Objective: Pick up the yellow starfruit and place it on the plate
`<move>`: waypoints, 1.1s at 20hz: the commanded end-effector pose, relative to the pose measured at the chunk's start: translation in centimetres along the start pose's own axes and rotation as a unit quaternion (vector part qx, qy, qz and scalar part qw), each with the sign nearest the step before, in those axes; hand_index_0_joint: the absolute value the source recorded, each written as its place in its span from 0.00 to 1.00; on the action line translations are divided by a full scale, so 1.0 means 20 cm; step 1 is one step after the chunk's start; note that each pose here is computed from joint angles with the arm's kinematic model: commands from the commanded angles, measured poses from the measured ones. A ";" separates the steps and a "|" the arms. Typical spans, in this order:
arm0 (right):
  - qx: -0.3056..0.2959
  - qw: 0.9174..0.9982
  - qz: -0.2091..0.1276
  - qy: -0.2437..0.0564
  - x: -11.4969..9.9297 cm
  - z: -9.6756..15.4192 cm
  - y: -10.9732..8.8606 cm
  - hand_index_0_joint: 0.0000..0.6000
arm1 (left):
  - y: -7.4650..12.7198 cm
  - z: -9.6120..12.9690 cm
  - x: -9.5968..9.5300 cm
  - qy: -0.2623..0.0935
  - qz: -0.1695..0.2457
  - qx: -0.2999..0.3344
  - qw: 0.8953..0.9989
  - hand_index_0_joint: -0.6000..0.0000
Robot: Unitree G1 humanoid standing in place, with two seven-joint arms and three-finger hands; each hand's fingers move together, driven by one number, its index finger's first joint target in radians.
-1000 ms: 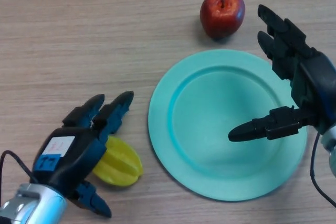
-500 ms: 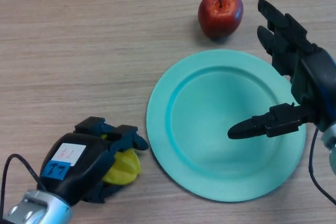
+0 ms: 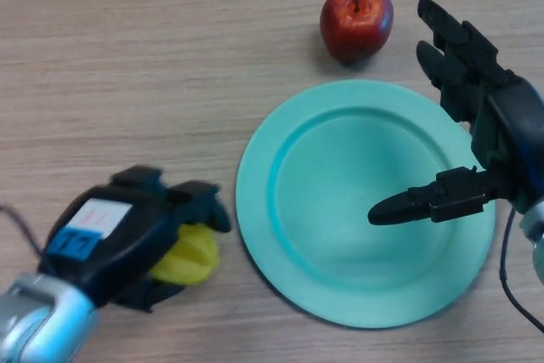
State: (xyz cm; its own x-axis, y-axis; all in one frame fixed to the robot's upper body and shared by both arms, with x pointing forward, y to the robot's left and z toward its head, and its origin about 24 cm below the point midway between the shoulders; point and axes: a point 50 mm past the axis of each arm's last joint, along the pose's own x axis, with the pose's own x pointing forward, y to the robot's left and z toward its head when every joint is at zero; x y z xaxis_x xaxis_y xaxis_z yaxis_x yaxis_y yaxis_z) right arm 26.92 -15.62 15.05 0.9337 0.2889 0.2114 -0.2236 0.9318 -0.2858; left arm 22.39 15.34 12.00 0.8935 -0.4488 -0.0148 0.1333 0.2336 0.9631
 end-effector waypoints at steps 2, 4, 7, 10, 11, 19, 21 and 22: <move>-0.010 0.995 -0.026 -0.095 -0.01 0.17 -0.06 0.00 | 0.07 0.12 0.09 -0.093 0.097 0.115 0.984 0.00; 0.000 0.995 -0.026 -0.096 -0.03 0.18 -0.06 0.00 | 0.08 0.17 0.18 -0.116 0.145 0.131 0.974 0.00; 0.009 0.995 -0.030 -0.098 -0.04 0.20 -0.07 0.00 | 0.06 0.25 0.30 -0.151 0.173 0.138 0.964 0.00; 0.001 0.994 -0.034 -0.104 -0.04 0.22 -0.08 0.00 | 0.01 0.28 0.38 -0.169 0.171 0.142 0.960 0.00; -0.002 0.994 -0.037 -0.106 -0.04 0.23 -0.09 0.00 | 0.00 0.30 0.41 -0.173 0.177 0.154 0.957 0.00; -0.003 0.994 -0.041 -0.103 -0.08 0.23 -0.11 0.00 | 0.00 0.38 0.45 -0.176 0.090 -0.041 0.979 0.00; -0.004 0.994 -0.043 -0.104 -0.08 0.24 -0.11 0.00 | 0.02 0.38 0.45 -0.174 0.095 -0.042 0.979 0.33; -0.006 0.994 -0.043 -0.105 -0.08 0.24 -0.11 0.00 | 0.02 0.37 0.45 -0.172 0.097 -0.042 0.979 0.50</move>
State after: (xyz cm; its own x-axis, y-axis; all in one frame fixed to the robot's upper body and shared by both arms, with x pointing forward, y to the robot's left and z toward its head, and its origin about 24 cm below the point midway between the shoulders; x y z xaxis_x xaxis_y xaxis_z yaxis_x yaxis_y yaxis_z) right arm 25.46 -16.41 16.72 0.9355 0.2582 0.2410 -0.1962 0.9473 -0.2534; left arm 27.36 4.75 11.39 0.7465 -0.6541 0.1220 0.1241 0.3169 0.9403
